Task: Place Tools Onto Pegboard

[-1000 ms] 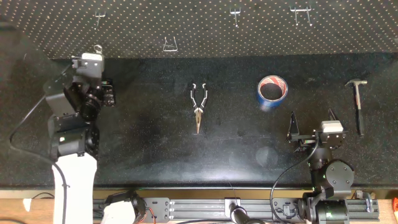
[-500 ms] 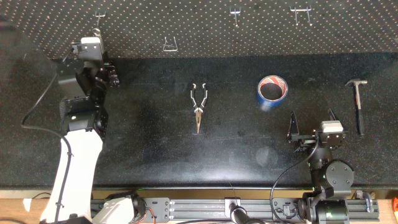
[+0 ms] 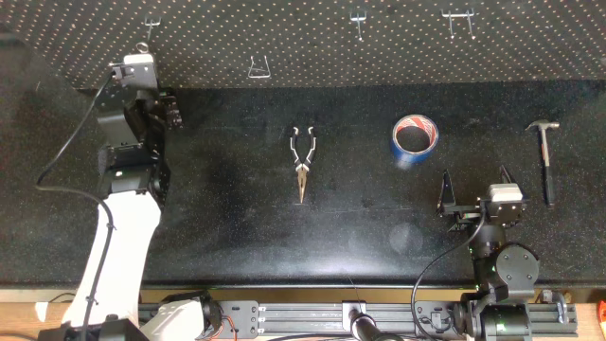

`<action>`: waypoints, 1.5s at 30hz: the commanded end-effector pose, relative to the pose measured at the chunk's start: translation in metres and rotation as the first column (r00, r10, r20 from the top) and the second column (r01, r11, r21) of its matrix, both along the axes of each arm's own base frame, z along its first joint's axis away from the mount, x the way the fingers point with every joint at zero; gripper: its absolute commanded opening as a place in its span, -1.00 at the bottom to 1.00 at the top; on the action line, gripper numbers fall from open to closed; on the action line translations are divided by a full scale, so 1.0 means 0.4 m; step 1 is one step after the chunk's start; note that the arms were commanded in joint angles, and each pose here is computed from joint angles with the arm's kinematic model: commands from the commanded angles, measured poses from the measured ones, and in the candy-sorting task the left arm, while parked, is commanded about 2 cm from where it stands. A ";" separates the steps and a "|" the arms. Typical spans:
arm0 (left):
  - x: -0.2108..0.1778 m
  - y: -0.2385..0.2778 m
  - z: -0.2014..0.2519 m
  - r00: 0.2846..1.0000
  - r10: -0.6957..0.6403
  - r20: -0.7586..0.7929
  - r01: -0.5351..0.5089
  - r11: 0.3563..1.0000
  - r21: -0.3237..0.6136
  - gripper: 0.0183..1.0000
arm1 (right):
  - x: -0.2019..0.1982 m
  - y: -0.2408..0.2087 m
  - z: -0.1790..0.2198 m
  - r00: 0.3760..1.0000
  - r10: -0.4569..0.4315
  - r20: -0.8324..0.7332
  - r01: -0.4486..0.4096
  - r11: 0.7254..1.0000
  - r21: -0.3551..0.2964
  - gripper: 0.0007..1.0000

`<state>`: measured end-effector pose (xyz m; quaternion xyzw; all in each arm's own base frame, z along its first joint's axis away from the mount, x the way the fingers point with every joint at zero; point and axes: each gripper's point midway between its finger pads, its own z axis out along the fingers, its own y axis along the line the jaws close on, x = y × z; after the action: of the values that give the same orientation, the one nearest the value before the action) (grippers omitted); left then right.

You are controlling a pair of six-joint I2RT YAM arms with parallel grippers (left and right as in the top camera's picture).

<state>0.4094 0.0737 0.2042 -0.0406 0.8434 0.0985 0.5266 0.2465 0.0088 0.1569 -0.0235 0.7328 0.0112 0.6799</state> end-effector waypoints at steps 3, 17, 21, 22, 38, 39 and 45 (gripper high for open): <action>0.037 0.010 -0.016 1.000 0.021 0.013 -0.021 1.000 -0.001 -0.98 | 0.000 -0.004 -0.003 1.000 -0.007 -0.002 0.007 1.000 -0.011 0.95; 0.078 0.007 -0.005 0.999 0.028 0.037 -0.030 0.999 0.040 0.99 | 0.000 -0.004 -0.003 1.000 -0.007 -0.002 0.007 1.000 -0.011 0.95; -0.094 -0.050 -0.010 0.986 -0.051 -0.157 0.048 0.998 -0.028 0.99 | 0.000 -0.004 -0.003 1.000 -0.007 -0.002 0.007 1.000 -0.011 0.95; -0.137 -0.018 0.009 0.985 0.025 -0.171 -0.022 1.000 0.020 0.99 | 0.000 -0.004 -0.003 1.000 -0.007 -0.002 0.007 1.000 -0.011 0.95; -0.283 -0.454 -0.165 0.800 -0.341 -0.494 -0.002 0.821 -0.571 0.99 | 0.000 -0.004 -0.003 1.000 -0.007 -0.002 0.007 1.000 -0.011 0.95; -0.281 -0.473 -0.176 0.782 -0.357 -0.511 0.006 0.824 -0.567 0.99 | 0.000 -0.004 -0.003 1.000 -0.007 -0.002 0.007 1.000 -0.011 0.95; -0.211 -0.553 -0.161 0.697 -0.436 -0.570 0.271 0.895 -0.354 0.99 | 0.000 -0.004 -0.003 1.000 -0.007 -0.002 0.007 1.000 -0.011 0.95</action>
<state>0.3013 -0.1495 0.1306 0.0400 0.9664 -0.1708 0.1878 0.2465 0.0082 0.1571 -0.0223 0.7326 0.0100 0.6802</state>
